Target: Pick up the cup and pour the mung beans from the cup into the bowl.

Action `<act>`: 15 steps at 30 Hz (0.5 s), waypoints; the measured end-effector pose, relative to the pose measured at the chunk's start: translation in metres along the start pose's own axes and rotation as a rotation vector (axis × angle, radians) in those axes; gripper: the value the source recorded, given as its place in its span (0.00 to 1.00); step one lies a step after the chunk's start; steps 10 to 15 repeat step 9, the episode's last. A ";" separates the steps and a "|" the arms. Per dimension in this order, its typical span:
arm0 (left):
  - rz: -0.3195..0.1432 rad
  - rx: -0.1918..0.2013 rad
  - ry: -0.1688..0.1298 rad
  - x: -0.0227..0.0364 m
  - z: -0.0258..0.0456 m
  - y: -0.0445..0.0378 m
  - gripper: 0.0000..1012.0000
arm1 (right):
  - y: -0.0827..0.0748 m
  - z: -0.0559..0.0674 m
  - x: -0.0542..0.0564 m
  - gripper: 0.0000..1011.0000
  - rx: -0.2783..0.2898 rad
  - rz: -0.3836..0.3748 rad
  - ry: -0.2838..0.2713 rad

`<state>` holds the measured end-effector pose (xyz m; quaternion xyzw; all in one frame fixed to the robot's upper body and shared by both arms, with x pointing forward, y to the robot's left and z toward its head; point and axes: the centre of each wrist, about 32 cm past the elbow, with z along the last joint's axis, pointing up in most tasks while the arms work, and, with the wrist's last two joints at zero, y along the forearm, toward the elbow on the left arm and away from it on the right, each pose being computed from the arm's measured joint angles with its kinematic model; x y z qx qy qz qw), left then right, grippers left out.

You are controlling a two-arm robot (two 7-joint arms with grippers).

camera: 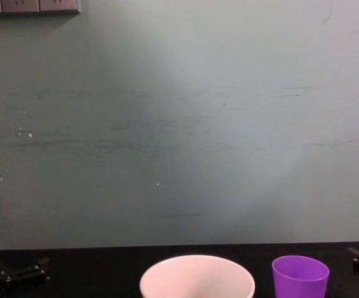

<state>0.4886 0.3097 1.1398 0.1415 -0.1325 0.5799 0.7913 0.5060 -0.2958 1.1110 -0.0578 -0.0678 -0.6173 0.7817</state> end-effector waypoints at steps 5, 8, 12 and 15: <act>0.000 0.000 0.000 0.0000 0.0000 0.0000 0.99 | 0.000 0.000 0.000 0.99 0.000 0.000 0.000; 0.000 0.000 0.000 0.0000 0.0000 0.0000 0.99 | 0.000 0.000 0.000 0.99 0.000 0.000 0.000; 0.000 0.000 0.000 0.0000 0.0000 0.0000 0.99 | 0.000 0.000 0.000 0.99 0.000 0.000 0.000; 0.000 0.000 0.000 0.0000 0.0000 0.0000 0.99 | 0.000 0.000 0.000 0.99 0.000 0.000 0.000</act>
